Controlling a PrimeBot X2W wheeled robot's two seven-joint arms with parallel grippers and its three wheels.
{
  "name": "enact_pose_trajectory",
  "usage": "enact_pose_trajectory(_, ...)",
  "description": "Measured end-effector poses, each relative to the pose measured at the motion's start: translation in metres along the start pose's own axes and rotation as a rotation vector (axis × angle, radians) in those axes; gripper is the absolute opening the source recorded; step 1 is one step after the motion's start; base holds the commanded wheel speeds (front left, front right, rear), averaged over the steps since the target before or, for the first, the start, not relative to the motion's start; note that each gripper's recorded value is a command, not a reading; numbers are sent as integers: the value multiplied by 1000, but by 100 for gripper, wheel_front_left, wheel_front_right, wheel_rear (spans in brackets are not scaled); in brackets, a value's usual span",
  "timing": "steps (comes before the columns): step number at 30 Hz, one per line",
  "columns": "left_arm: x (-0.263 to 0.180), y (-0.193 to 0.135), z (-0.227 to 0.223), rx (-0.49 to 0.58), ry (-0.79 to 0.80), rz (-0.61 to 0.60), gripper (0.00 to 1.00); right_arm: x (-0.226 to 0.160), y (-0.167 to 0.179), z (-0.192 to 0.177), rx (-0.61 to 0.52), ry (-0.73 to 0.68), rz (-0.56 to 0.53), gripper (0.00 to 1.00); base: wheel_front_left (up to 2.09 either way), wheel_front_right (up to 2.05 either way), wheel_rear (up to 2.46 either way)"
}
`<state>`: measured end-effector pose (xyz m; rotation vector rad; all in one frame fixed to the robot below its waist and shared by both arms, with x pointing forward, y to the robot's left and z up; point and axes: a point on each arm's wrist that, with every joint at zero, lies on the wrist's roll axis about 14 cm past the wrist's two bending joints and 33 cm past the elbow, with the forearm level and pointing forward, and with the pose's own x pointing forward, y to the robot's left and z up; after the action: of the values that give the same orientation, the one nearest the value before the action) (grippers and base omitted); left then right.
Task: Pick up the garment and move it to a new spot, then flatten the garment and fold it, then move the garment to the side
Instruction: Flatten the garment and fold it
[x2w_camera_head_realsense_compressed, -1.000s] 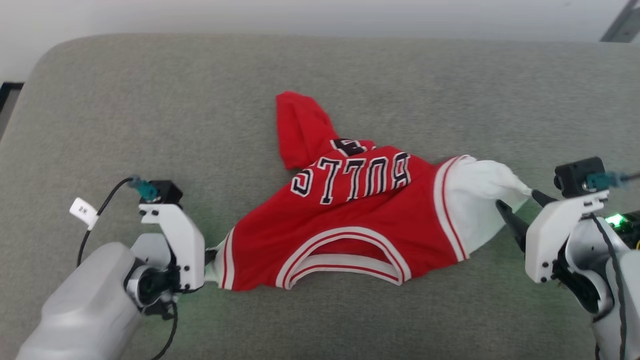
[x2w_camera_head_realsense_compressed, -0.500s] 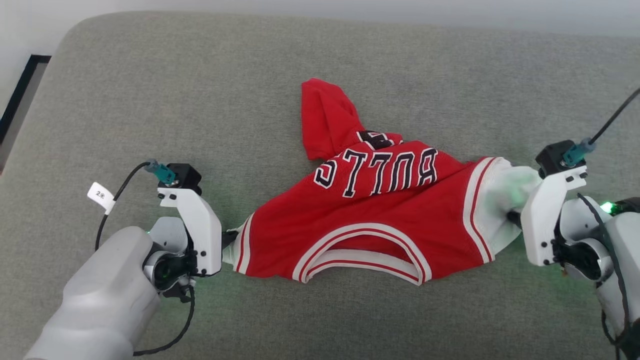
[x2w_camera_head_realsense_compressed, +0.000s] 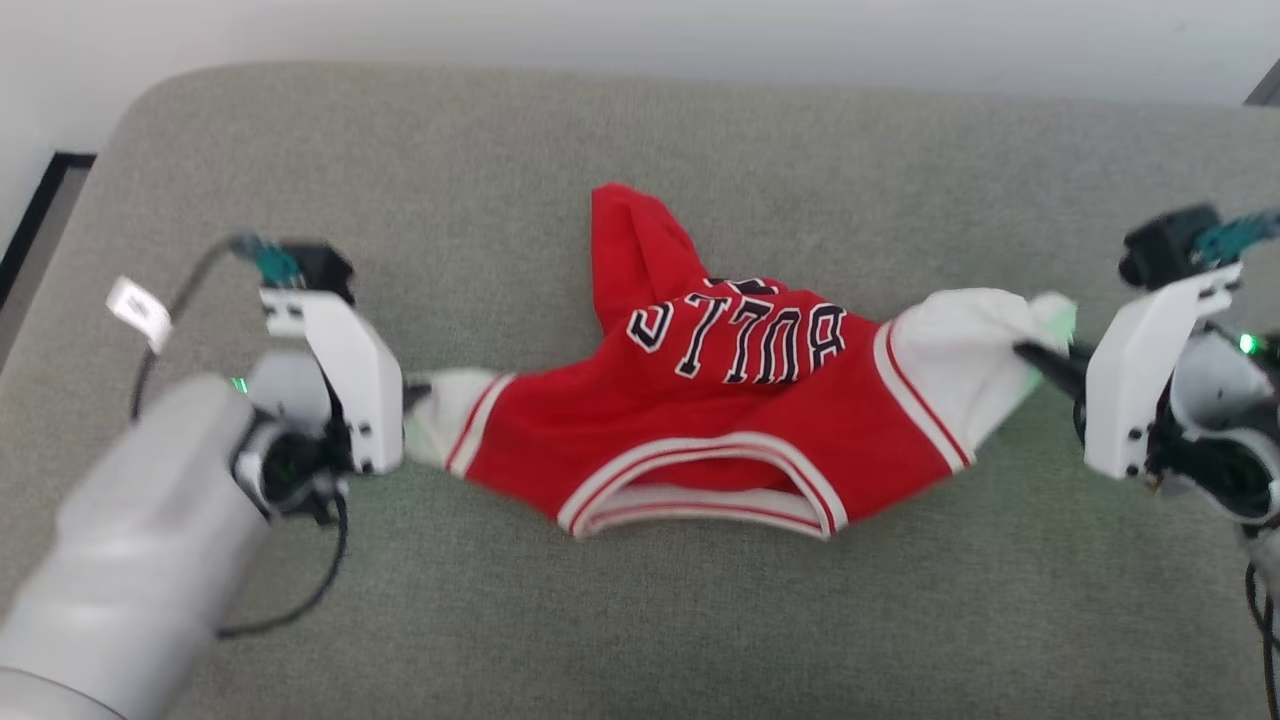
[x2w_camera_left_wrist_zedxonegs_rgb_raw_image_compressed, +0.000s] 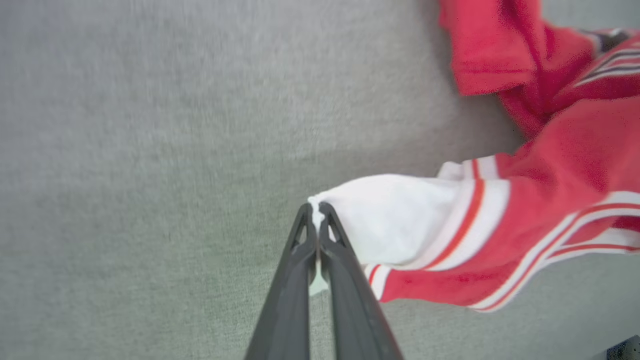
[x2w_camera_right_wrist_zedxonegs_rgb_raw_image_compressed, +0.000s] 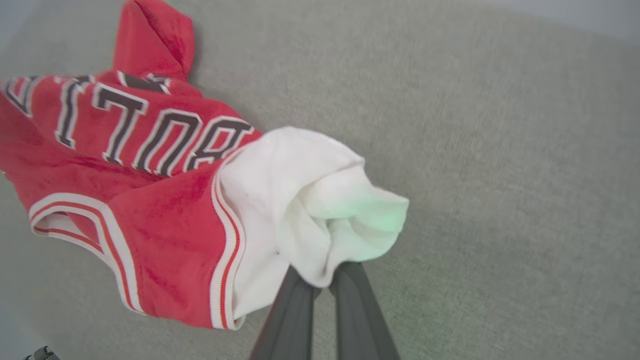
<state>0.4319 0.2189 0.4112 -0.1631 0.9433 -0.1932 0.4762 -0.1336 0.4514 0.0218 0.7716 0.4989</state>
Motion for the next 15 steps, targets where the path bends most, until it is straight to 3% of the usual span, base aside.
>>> enact_pose_trajectory(15,-148,-52,154,199,-417,-5,0,-126,45,146,-128,-485,42,0,0,0,0)
